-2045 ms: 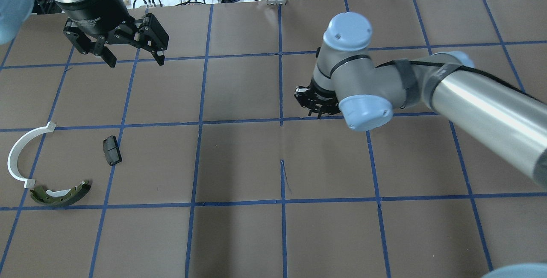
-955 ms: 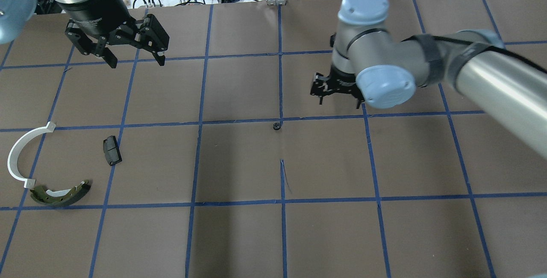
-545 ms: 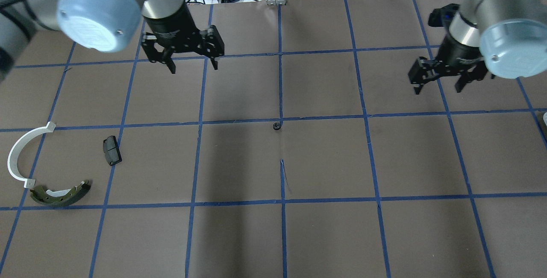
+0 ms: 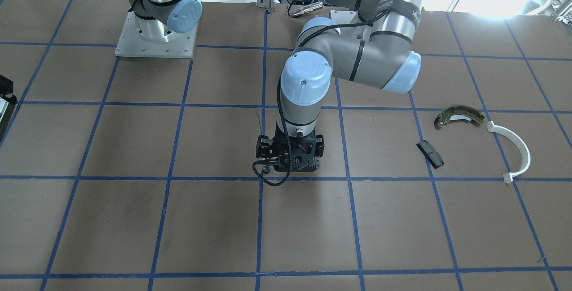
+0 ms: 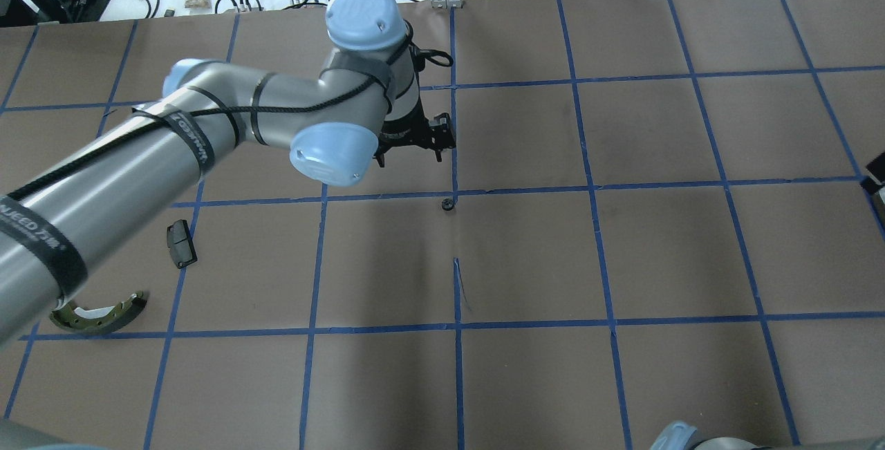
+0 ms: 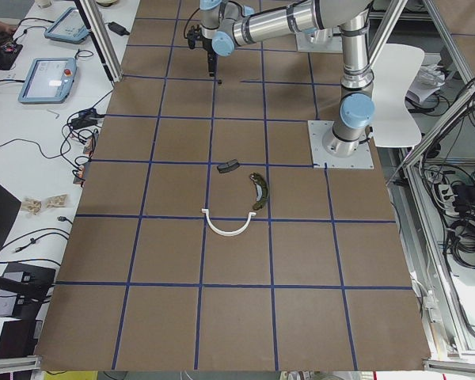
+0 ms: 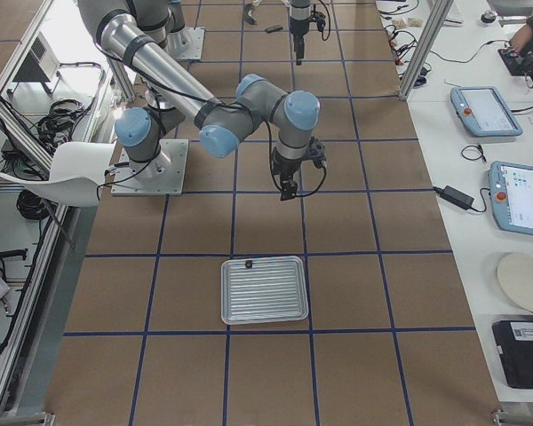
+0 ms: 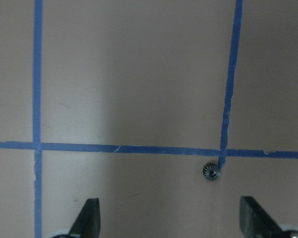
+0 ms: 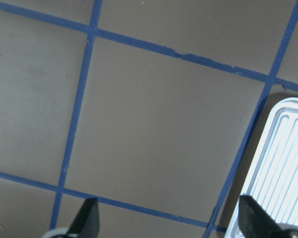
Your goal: Place bearing gear from tray to pile
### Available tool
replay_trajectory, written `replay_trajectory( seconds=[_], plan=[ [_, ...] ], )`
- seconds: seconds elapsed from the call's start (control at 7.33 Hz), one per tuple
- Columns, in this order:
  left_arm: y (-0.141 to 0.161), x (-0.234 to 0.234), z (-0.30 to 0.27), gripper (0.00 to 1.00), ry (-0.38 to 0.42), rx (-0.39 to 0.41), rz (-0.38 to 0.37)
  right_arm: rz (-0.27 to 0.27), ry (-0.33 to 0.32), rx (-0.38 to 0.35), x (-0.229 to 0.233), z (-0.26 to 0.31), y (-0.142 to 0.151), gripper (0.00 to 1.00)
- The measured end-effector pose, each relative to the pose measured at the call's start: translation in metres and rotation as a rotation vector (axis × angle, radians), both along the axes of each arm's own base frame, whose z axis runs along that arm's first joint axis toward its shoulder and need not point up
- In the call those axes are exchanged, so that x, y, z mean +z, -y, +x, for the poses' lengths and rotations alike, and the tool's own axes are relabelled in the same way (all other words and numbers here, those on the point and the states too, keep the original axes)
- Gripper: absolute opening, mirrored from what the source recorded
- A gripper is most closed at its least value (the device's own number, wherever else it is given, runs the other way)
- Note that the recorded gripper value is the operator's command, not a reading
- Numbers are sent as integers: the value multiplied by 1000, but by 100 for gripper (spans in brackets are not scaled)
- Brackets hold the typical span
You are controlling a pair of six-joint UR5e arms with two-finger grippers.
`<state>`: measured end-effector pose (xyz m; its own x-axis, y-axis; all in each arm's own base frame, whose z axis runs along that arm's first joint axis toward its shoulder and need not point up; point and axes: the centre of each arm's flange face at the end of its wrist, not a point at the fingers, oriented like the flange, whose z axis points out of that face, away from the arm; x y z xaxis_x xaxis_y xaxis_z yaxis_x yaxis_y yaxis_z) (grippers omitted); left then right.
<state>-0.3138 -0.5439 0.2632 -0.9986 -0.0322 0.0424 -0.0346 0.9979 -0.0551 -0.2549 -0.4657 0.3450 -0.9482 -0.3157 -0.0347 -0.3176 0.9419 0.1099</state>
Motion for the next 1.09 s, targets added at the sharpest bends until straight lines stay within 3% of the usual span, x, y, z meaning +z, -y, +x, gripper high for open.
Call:
replay_trajectory(
  seconds=[0.14, 0.41, 0.55, 0.95, 1.09],
  plan=[
    [-5, -21, -12, 100, -1, 3, 1, 8, 27, 113, -8, -30, -19, 100],
    [-10, -50, -33, 100, 18, 9, 24, 3, -9, 555, -49, -80, -45, 100],
    [-15, -60, -43, 98, 31, -4, 29, -7, -29, 712, -78, -102, -61, 96],
    [-17, -89, -53, 79, 53, -21, 53, -59, 12, 1034, -124, -124, -90, 93],
    [-13, -92, -55, 57, 52, -27, 49, -93, 29, 1117, -132, -126, -90, 90]
  ],
)
